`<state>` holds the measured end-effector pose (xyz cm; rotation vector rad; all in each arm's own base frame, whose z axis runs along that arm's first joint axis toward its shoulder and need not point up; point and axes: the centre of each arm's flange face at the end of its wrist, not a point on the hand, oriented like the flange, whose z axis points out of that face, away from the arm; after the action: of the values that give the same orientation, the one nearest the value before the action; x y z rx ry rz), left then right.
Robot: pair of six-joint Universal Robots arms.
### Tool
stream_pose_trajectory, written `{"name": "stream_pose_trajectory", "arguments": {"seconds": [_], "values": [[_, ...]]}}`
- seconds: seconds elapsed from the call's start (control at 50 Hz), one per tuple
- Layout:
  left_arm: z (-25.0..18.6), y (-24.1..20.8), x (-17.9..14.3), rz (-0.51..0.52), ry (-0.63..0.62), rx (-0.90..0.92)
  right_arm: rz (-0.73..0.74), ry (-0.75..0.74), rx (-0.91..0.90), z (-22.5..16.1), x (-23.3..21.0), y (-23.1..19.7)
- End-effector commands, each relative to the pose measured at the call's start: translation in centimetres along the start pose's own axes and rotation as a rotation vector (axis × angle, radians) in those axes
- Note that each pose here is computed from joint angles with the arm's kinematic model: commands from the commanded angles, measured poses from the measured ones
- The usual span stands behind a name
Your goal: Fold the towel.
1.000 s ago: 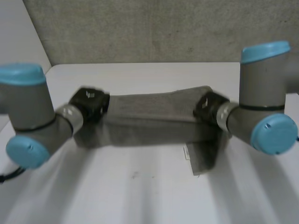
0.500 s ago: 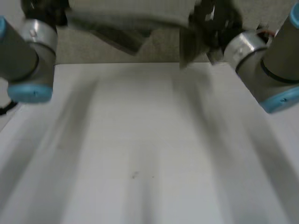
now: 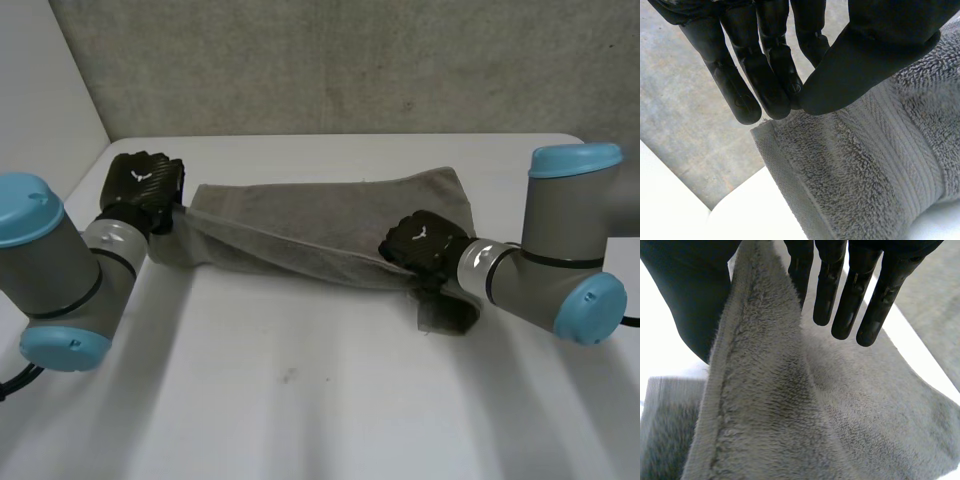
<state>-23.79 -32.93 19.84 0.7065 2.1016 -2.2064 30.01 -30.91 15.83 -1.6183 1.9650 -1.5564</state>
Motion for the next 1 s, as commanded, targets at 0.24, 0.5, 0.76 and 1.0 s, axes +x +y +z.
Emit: {"name": "stream_pose_trajectory", "arguments": {"seconds": [0.24, 0.5, 0.76, 1.0], "values": [[-0.4, -1.0, -1.4, -0.006, -0.034, 0.019, 0.726, 0.325, 0.007, -5.2, 3.2, 4.1], [-0.7, -0.7, -1.2, -0.007, -0.028, 0.010, 0.909, 0.337, -0.018, -5.4, 0.8, 6.9], [-0.8, -0.6, -1.2, -0.007, -0.027, 0.004, 0.911, 0.450, -0.008, -4.1, 0.9, 8.5], [-1.1, -0.8, -1.2, -0.007, -0.029, 0.000, 0.877, 0.505, 0.064, -4.1, 2.7, 7.8]]}}
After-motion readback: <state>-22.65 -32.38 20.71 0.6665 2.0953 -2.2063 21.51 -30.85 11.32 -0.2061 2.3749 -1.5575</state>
